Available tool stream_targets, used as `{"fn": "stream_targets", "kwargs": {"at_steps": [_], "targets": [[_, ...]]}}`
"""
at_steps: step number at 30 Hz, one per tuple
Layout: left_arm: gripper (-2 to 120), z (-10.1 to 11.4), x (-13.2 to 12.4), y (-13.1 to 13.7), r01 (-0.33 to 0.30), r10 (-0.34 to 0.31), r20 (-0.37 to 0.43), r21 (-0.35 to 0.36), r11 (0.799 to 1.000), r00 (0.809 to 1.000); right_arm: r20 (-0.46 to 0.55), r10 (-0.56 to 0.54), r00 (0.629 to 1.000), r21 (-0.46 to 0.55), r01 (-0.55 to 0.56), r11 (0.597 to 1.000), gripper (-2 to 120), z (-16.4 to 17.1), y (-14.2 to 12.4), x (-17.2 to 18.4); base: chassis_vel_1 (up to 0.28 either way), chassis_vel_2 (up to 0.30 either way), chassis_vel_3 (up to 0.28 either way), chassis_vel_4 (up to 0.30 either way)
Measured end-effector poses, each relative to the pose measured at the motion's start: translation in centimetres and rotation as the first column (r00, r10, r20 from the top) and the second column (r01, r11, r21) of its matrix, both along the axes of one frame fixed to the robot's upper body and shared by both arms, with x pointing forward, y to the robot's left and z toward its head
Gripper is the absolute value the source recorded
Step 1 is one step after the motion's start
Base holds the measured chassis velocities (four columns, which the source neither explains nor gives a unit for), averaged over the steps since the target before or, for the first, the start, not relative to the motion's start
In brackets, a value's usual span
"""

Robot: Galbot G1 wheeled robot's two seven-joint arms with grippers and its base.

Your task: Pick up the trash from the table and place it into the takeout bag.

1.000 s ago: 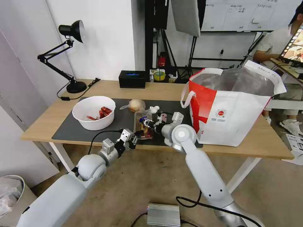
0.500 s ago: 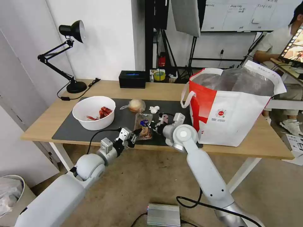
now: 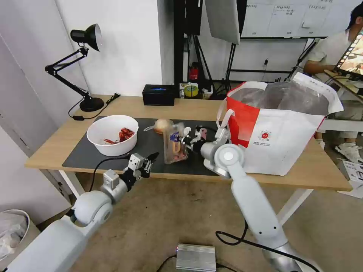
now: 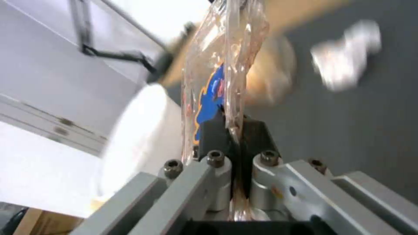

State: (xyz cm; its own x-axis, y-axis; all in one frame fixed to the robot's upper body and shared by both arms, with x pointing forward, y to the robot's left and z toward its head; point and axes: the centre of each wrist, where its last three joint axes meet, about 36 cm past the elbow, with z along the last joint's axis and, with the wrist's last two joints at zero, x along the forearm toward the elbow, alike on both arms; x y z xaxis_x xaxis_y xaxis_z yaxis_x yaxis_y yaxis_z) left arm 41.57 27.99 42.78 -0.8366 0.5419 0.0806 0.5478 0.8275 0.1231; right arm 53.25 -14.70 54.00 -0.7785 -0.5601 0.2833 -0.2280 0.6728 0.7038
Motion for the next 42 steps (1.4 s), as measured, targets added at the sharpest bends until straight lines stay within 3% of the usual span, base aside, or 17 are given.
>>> {"fn": "stream_targets", "kwargs": {"at_steps": [2, 5, 10, 14, 19, 22, 28, 35, 38, 40, 42], "targets": [[0, 0.0, -0.2, 0.1, -0.004, 0.004, 0.001, -0.004, 1.000, 1.000, 0.030, -0.002, 1.000, 0.001, 0.002, 1.000, 0, 1.0, -0.4, -0.3, 0.000, 0.000, 0.000, 0.000], [0, 0.1, -0.8, 0.1, -0.017, 0.017, 0.004, -0.021, 1.000, 1.000, 0.172, -0.034, 0.984, 0.018, 0.031, 0.999, 0, 5.7, -2.8, -1.9, 0.000, 0.000, 0.000, 0.000], [0, 0.1, -1.0, 0.1, -0.020, 0.020, 0.005, -0.025, 0.999, 1.000, 0.250, -0.072, 0.966, 0.033, 0.066, 0.997, 0, 8.7, -4.5, -2.9, 0.000, 0.000, 0.000, 0.000], [0, 0.4, -1.3, 0.2, -0.027, 0.028, 0.012, -0.030, 0.999, 1.000, 0.365, -0.169, 0.916, 0.025, 0.172, 0.985, 0, 12.7, -8.9, -4.1, 0.000, 0.000, 0.000, 0.000], [0, 0.7, -1.7, 0.6, -0.035, 0.035, 0.016, -0.029, 0.999, 0.999, 0.407, -0.233, 0.883, 0.001, 0.255, 0.967, 0, 14.2, -12.3, -4.5, 0.000, 0.000, 0.000, 0.000], [0, 1.0, -1.7, 1.0, -0.042, 0.043, 0.023, -0.028, 0.999, 0.999, 0.437, -0.279, 0.855, -0.062, 0.339, 0.939, 0, 14.4, -15.1, -4.7, 0.000, 0.000, 0.000, 0.000], [0, 1.5, -1.9, 0.9, -0.043, 0.044, 0.033, -0.035, 0.998, 0.999, 0.469, -0.311, 0.826, -0.144, 0.420, 0.896, 0, 13.4, -17.7, -5.4, 0.000, 0.000, 0.000, 0.000], [21, 1.5, -2.3, 0.8, -0.049, 0.050, 0.033, -0.044, 0.998, 0.998, 0.479, -0.339, 0.810, -0.182, 0.470, 0.864, 0, 12.5, -20.0, -5.9, 0.000, 0.000, 0.000, 0.000], [36, 1.4, -2.5, 0.9, -0.053, 0.055, 0.029, -0.046, 0.998, 0.998, 0.481, -0.357, 0.801, -0.179, 0.488, 0.854, 0, 12.6, -20.9, -5.9, 0.000, 0.000, 0.000, 0.000], [36, 1.4, -2.5, 0.9, -0.053, 0.055, 0.029, -0.046, 0.998, 0.998, 0.481, -0.357, 0.801, -0.179, 0.488, 0.854, 0, 12.6, -20.9, -5.9, 0.000, 0.000, 0.000, 0.000], [51, 1.1, -2.7, 0.8, -0.055, 0.056, 0.024, -0.052, 0.997, 0.998, 0.476, -0.365, 0.800, -0.167, 0.490, 0.855, 0, 12.7, -21.4, -5.8, 0.000, 0.000, 0.000, 0.000]]}}
